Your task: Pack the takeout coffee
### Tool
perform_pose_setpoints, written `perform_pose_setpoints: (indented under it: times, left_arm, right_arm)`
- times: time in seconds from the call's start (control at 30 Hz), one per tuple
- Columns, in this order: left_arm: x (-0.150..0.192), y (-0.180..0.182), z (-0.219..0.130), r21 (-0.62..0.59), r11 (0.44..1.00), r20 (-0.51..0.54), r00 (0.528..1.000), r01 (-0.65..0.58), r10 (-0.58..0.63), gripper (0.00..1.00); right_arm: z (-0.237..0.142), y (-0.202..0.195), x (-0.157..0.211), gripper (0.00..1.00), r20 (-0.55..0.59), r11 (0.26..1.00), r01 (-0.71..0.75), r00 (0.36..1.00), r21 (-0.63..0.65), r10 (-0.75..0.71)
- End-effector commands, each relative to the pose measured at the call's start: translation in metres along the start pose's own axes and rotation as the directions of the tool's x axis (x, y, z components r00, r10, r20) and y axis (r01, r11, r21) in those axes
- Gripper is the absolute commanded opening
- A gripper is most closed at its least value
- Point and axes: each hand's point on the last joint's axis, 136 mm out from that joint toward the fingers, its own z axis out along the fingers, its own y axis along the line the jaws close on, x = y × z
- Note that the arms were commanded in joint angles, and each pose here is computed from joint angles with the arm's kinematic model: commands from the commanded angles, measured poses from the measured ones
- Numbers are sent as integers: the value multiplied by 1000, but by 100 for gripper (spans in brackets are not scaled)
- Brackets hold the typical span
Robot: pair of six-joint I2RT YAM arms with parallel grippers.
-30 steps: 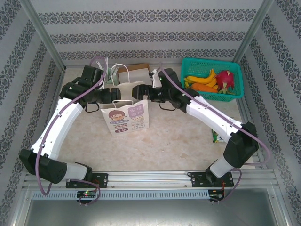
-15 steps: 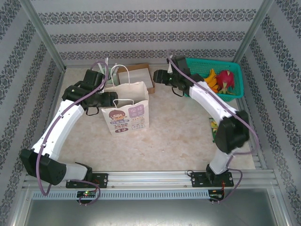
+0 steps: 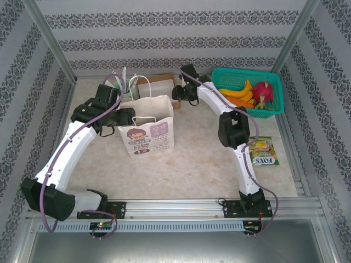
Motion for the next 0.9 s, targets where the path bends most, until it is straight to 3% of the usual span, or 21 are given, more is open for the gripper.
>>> perform_pose_setpoints:
  times: [0.0, 0.23, 0.33, 0.57, 0.87]
  left_arm:
    - [-7, 4, -3, -13, 1000, 41, 999, 8, -8, 74]
    - [-7, 4, -2, -12, 1000, 41, 999, 4, -4, 74]
    - [-6, 5, -2, -13, 1000, 43, 999, 4, -3, 75]
    - [-6, 3, 0, -2, 1000, 46, 999, 2, -2, 75]
    - [-7, 0, -2, 12, 1000, 44, 999, -18, 18, 75]
  right_arm:
    - [7, -5, 3, 48, -34, 999, -17, 999, 33, 18]
    - [15, -19, -8, 10, 9, 993, -28, 1000, 112, 28]
    - [0, -31, -17, 2, 53, 982, -26, 998, 185, 17]
    - [-43, -75, -22, 0, 111, 928, -23, 994, 371, -20]
    - [-69, -109, 26, 0, -12, 898, 90, 996, 430, -94]
